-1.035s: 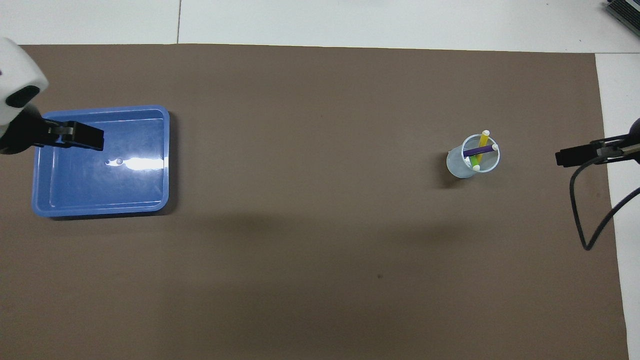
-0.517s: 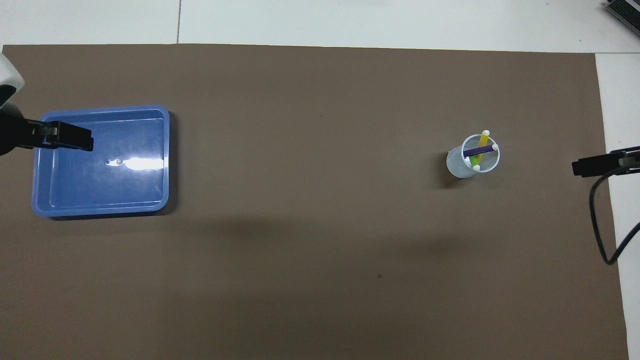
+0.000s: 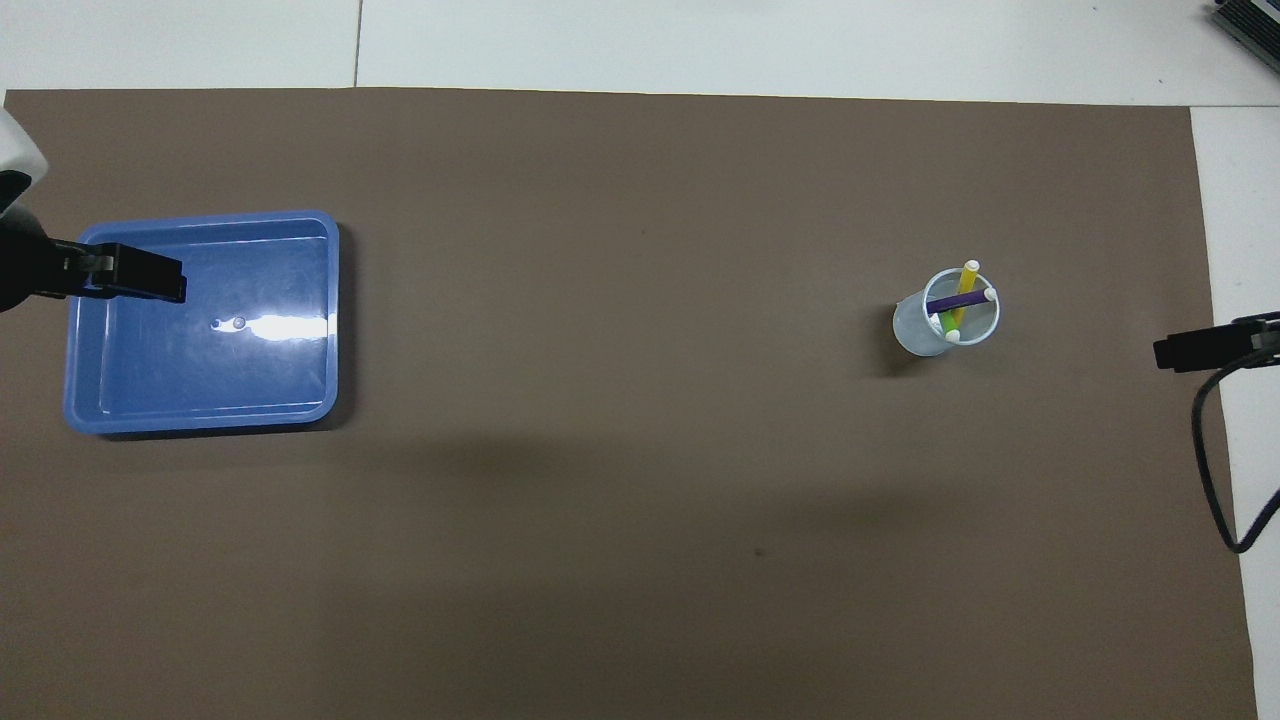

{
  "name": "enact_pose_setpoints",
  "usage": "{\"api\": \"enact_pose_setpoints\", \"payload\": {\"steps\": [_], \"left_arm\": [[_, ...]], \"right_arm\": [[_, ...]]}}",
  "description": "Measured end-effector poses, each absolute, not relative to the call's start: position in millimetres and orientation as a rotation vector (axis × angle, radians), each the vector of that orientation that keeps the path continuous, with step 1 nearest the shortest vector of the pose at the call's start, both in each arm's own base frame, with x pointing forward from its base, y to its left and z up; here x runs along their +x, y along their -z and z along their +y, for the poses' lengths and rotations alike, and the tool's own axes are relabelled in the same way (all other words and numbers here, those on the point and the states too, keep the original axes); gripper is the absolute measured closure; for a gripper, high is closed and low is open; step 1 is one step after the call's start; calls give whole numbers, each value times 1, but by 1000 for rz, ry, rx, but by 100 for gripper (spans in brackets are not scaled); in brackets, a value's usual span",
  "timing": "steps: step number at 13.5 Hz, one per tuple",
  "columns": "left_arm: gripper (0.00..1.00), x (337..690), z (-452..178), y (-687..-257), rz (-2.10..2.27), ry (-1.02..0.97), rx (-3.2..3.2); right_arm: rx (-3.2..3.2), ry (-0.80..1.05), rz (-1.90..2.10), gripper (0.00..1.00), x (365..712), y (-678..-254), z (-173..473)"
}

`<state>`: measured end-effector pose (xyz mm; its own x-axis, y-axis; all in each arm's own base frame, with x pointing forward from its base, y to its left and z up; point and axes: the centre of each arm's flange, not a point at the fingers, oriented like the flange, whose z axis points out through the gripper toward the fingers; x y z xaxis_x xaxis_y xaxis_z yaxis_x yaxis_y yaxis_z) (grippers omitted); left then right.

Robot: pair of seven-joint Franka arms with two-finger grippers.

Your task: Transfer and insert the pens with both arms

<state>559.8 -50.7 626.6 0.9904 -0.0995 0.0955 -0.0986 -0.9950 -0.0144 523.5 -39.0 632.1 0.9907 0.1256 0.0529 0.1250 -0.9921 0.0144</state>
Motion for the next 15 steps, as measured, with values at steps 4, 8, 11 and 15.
{"api": "enact_pose_setpoints", "payload": {"steps": [4,8,11,15], "left_arm": [[0,560,-51,-627,155,151,-3124],[0,560,-51,-627,155,150,-3124],[0,560,-51,-627,155,150,-3125],[0,560,-51,-627,155,150,-3125]], "right_arm": [[3123,-85,197,0,523,-632,-39],[3122,-84,204,0,522,-634,-36],[3127,-24,212,0,516,-632,-33],[3143,52,234,0,502,-638,-23]]}}
